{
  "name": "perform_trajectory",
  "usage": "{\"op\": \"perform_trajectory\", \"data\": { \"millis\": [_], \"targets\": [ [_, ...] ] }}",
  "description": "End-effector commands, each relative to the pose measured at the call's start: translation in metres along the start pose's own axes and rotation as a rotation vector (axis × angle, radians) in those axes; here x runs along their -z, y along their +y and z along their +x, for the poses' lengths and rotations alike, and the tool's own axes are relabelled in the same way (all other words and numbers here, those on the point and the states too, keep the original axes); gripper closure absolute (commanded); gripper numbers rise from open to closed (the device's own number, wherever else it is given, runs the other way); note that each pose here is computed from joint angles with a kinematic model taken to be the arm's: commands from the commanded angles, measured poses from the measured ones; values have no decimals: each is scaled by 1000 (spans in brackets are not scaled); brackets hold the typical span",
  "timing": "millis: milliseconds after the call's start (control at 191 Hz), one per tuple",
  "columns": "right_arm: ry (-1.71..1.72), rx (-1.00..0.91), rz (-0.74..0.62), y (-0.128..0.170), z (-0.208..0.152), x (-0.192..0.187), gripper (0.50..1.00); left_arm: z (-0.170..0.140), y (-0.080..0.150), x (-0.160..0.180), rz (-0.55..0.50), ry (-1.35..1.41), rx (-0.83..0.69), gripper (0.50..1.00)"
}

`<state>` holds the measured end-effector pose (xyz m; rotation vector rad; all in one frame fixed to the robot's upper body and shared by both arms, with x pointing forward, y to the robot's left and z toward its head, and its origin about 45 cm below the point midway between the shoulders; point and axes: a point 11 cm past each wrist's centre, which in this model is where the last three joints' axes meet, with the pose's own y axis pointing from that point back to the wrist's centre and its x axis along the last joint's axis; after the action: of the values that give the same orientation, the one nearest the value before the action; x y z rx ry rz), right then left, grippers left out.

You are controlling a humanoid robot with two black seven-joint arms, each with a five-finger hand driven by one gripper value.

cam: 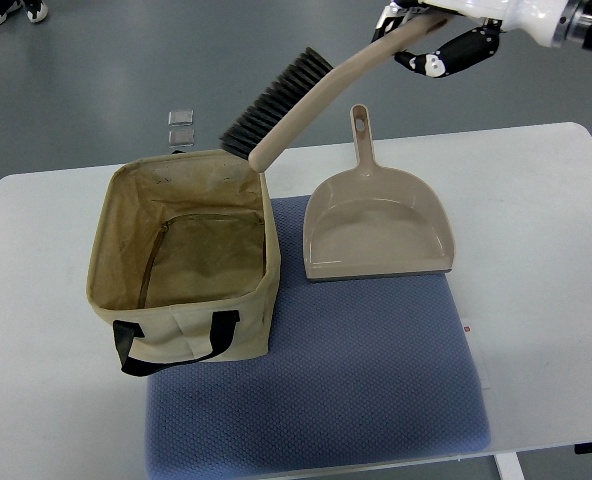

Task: Put pink broom in yellow bag with right hand

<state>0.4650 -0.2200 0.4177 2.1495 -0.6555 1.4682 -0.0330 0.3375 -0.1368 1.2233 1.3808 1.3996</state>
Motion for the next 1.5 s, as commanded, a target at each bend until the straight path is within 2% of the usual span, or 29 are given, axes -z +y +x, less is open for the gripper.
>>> {"op": "perform_trajectory", "data": {
  "millis": [0,178,298,387,533,580,669,732,784,868,983,1077,1228,1437,1495],
  "targets": [
    [9,32,32,-34,-11,15,1000,0,0,0,0,0,0,500],
    [37,115,61,-75,-51,29,1000,0,0,0,0,0,0,500],
    [47,159,76,-92,-77,37,1000,0,0,0,0,0,0,500],
    [75,142,38,-102,-89,33,998,0,0,0,0,0,0,500],
    [79,130,15,-111,-95,32,953,0,0,0,0,0,0,500],
    [77,125,18,-111,-95,33,875,0,0,0,0,0,0,500],
    [66,119,19,-111,-95,33,744,0,0,0,0,0,0,500],
    [57,118,22,-111,-97,32,711,0,0,0,0,0,0,500],
    [52,118,21,-109,-98,31,707,0,0,0,0,0,0,500],
    [43,114,19,-107,-99,29,675,0,0,0,0,0,0,500],
    [32,94,23,-106,-95,29,673,0,0,0,0,0,0,500],
    [-17,25,22,-103,-87,26,646,0,0,0,0,0,0,500],
    [-183,-110,9,-92,-81,13,642,0,0,0,0,0,0,500],
    [-570,-374,-69,-54,-94,-33,640,0,0,0,0,0,0,500],
    [-703,-455,-103,-38,-106,-50,615,0,0,0,0,0,0,500]
  ]
}}
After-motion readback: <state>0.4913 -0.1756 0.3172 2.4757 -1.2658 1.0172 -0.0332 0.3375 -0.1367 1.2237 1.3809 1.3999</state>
